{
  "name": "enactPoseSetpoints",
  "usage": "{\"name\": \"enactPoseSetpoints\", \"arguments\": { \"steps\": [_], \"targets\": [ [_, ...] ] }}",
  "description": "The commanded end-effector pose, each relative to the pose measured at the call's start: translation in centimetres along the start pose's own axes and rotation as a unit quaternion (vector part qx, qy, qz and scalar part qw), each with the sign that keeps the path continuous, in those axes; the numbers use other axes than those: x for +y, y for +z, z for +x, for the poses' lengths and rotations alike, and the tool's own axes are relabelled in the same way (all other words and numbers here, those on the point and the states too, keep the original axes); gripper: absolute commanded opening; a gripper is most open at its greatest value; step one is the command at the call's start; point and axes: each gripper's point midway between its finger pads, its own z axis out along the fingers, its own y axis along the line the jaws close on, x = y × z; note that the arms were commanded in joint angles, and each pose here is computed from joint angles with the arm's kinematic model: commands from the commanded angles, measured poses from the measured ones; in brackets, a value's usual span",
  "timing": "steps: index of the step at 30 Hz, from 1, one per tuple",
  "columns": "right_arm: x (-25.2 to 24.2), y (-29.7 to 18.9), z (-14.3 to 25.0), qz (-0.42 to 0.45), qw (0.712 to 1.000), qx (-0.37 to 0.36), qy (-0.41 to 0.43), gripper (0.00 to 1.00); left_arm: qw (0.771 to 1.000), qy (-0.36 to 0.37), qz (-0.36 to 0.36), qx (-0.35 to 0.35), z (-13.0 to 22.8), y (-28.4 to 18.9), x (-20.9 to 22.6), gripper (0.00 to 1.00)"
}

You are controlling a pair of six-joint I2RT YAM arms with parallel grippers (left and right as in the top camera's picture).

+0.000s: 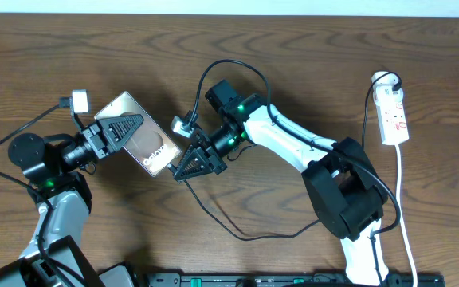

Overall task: Plug charger to phone and switch on socket
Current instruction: 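Hold the plug against the phone port with both grippers still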

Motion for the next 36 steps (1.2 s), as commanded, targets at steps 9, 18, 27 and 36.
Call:
{"name": "enactPoseSetpoints", "arguments": {
  "steps": [9, 18, 27, 36],
  "targets": [
    [0.1, -0.4, -0.51, -0.011, 1.0, -0.012, 0.007, 0.01, 1.0, 0.007, 0.008, 0.015, 0.47, 0.09, -0.47, 0.07],
    [0.1, -0.4, -0.52, -0.011, 1.0, -0.012, 0.01, 0.01, 1.0, 0.007, 0.008, 0.015, 0.47, 0.09, -0.47, 0.08],
    [0.09, -0.4, -0.52, -0.011, 1.0, -0.012, 0.018, 0.01, 1.0, 0.007, 0.008, 0.015, 0.47, 0.09, -0.48, 0.08],
    [0.08, -0.4, -0.55, -0.011, 1.0, -0.012, 0.026, 0.01, 1.0, 0.007, 0.008, 0.015, 0.47, 0.09, -0.48, 0.07]
  ]
}}
